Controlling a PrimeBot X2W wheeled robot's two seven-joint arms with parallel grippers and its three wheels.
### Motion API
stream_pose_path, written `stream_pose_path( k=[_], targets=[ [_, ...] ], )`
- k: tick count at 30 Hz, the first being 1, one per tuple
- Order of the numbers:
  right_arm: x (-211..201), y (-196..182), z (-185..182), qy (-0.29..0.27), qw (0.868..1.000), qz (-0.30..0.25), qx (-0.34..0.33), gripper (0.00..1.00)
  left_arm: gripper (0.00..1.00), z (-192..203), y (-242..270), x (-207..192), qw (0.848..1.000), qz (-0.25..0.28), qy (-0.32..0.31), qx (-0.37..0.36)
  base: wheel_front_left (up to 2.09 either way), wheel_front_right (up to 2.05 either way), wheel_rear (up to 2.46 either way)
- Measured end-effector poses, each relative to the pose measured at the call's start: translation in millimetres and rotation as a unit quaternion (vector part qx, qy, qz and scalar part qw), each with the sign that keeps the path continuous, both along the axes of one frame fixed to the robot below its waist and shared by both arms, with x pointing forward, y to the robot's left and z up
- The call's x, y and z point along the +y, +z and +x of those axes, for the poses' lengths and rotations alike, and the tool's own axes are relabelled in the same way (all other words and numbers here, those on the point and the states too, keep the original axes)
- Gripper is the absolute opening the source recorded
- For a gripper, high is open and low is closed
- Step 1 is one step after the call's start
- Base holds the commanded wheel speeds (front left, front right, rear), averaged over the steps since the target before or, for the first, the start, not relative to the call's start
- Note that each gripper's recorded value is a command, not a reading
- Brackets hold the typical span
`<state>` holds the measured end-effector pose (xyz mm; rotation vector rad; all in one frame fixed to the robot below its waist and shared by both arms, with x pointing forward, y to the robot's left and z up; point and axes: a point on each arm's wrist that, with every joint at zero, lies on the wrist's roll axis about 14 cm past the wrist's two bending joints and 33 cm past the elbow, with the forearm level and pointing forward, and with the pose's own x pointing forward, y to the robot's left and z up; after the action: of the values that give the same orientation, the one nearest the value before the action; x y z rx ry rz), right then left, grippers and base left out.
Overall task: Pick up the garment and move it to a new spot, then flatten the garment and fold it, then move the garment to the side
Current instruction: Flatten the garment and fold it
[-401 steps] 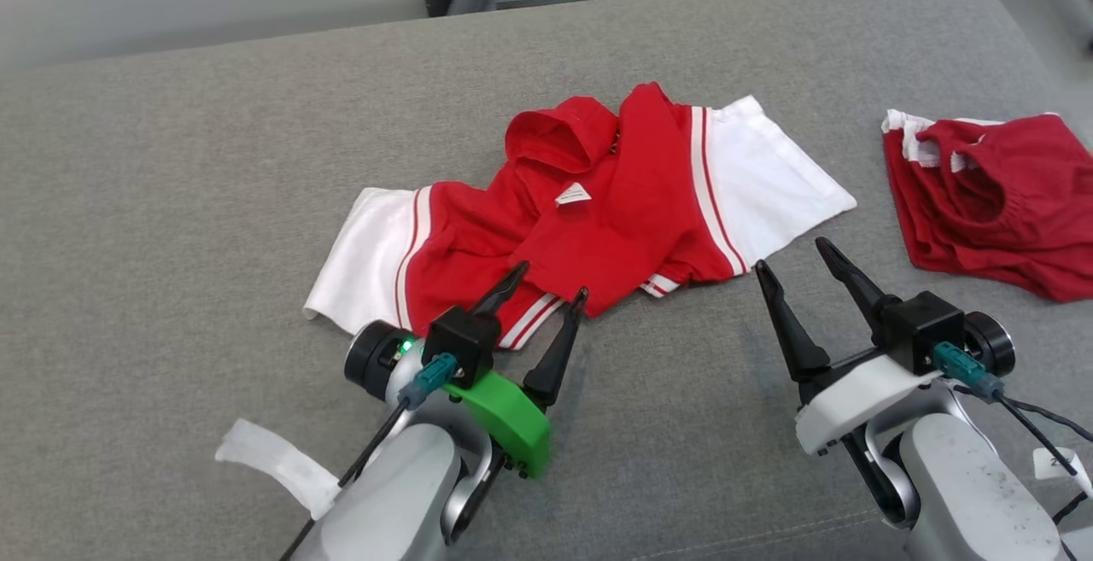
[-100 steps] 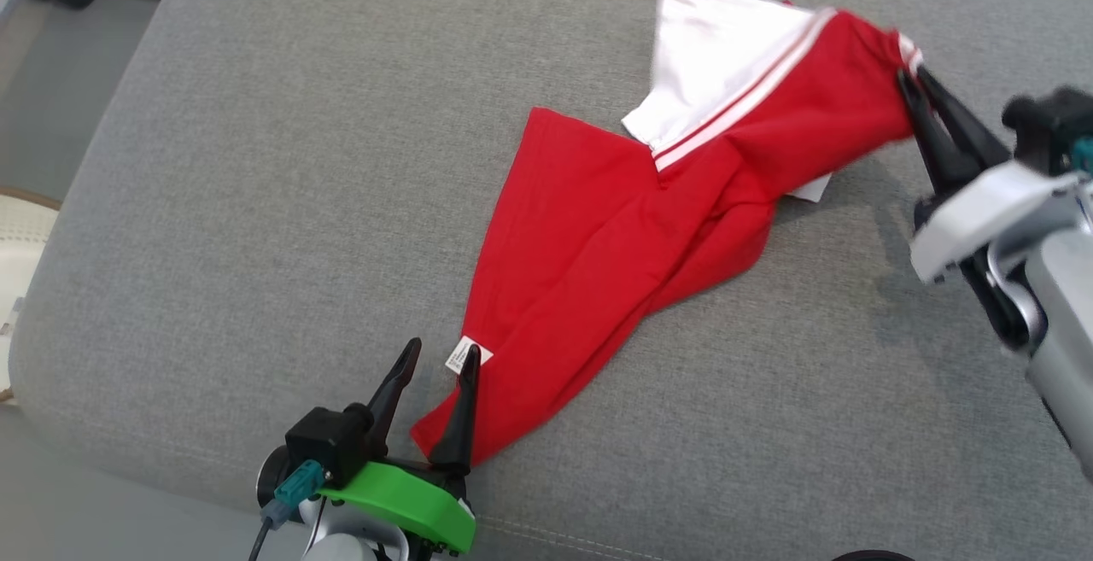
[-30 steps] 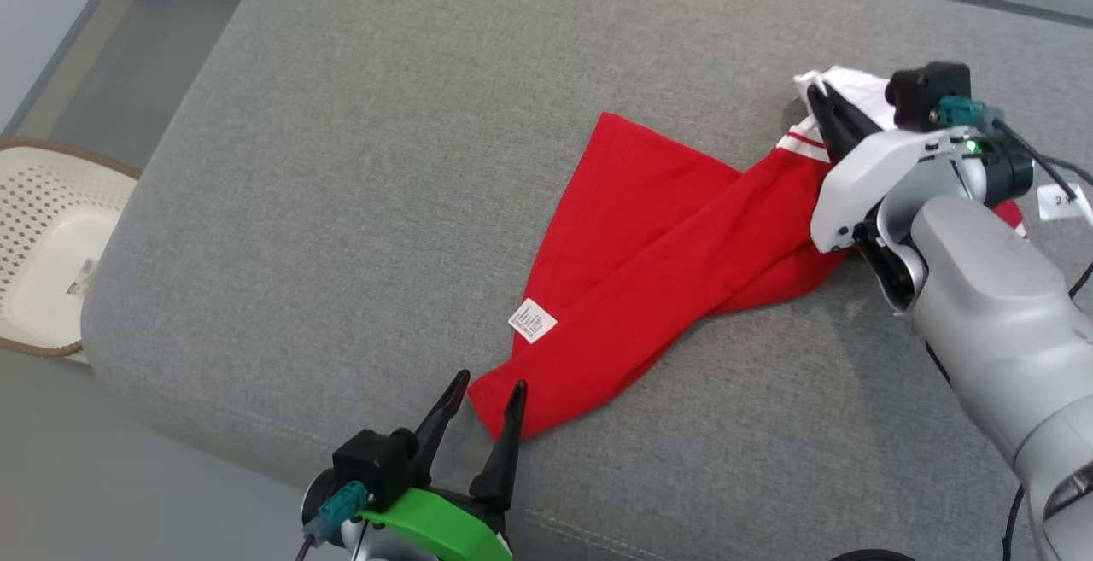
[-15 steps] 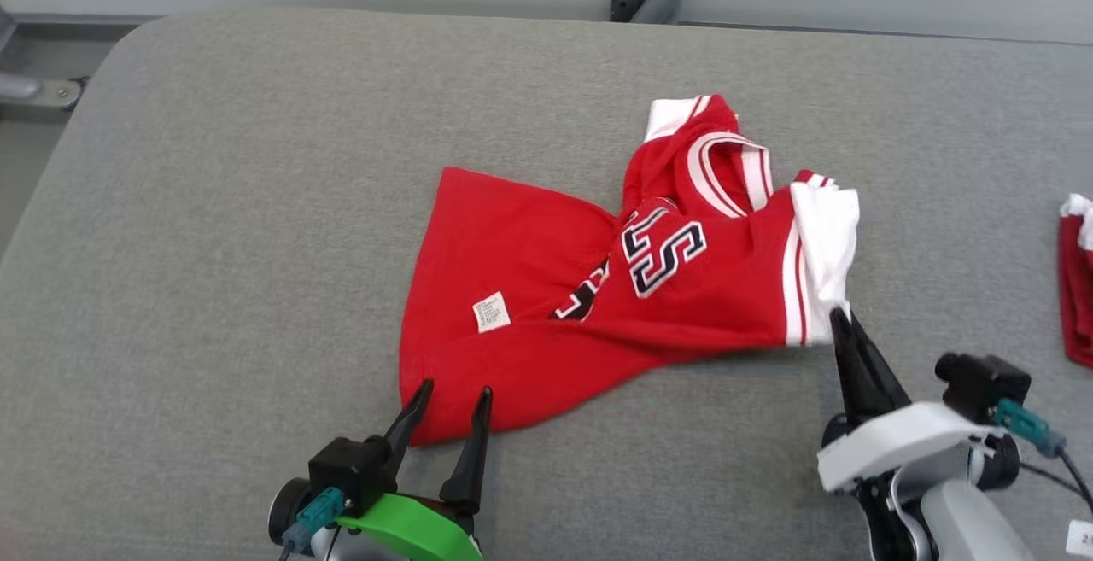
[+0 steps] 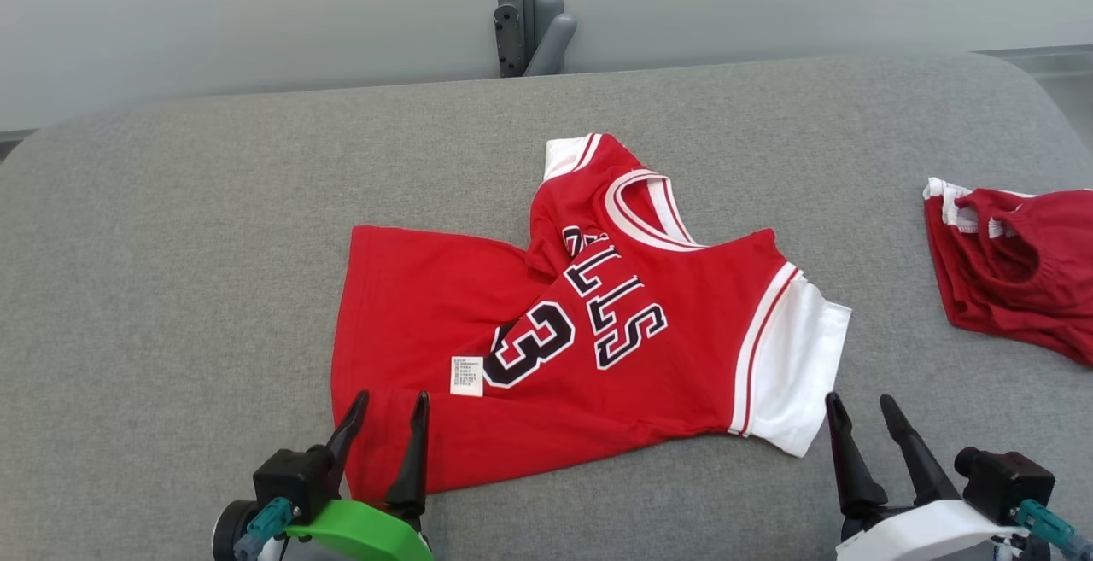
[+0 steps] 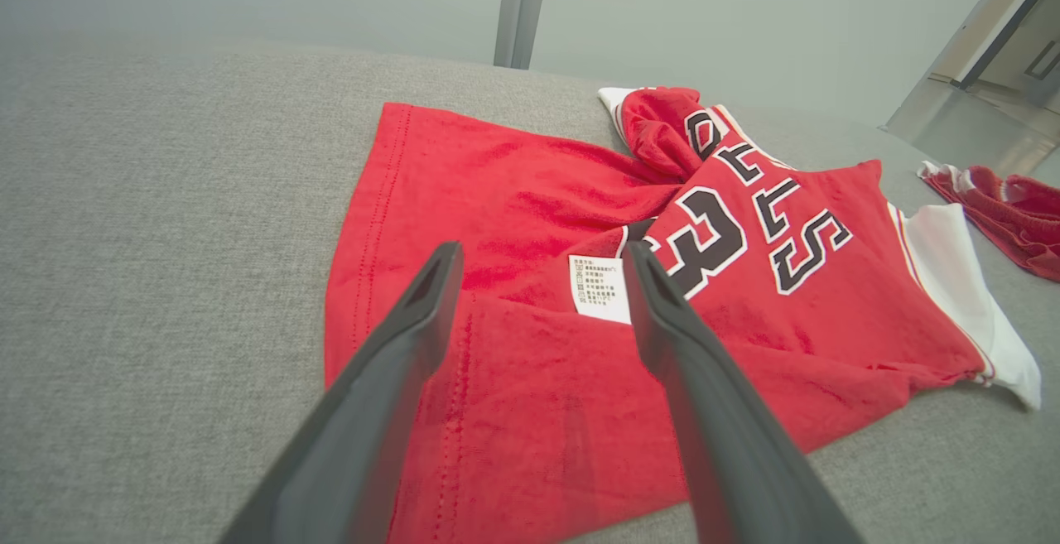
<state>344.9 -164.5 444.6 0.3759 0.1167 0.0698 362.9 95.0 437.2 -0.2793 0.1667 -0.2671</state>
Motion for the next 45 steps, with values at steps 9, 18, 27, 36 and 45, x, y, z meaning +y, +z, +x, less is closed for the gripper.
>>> stream_pose_path(
  k=[9,18,27,36,45],
  targets=[
    [-21.2,46.1,23.8,-0.022,0.996,-0.033,-0.076,1.0,1.0,42.7,16.3,10.0,0.999,0.036,0.018,-0.031,0.0,0.0,0.0],
    [-14.5,36.9,53.4,-0.012,0.997,-0.034,-0.067,1.0,1.0,106.5,-24.5,31.9,0.994,0.097,0.037,0.036,0.0,0.0,0.0],
    [-38.0,18.1,56.9,-0.041,0.997,-0.047,-0.039,1.0,1.0,137.7,-69.1,35.9,0.984,0.116,0.032,0.131,0.0,0.0,0.0],
    [-45.2,9.8,67.4,-0.051,0.997,-0.048,-0.031,1.0,0.0,164.9,-78.5,19.6,0.983,0.116,-0.008,0.144,0.0,0.0,0.0],
    [-55.1,-4.4,67.4,-0.068,0.997,-0.046,-0.01,1.0,0.0,175.0,-89.1,23.5,0.983,0.117,-0.012,0.14,0.0,0.0,0.0]
  ],
)
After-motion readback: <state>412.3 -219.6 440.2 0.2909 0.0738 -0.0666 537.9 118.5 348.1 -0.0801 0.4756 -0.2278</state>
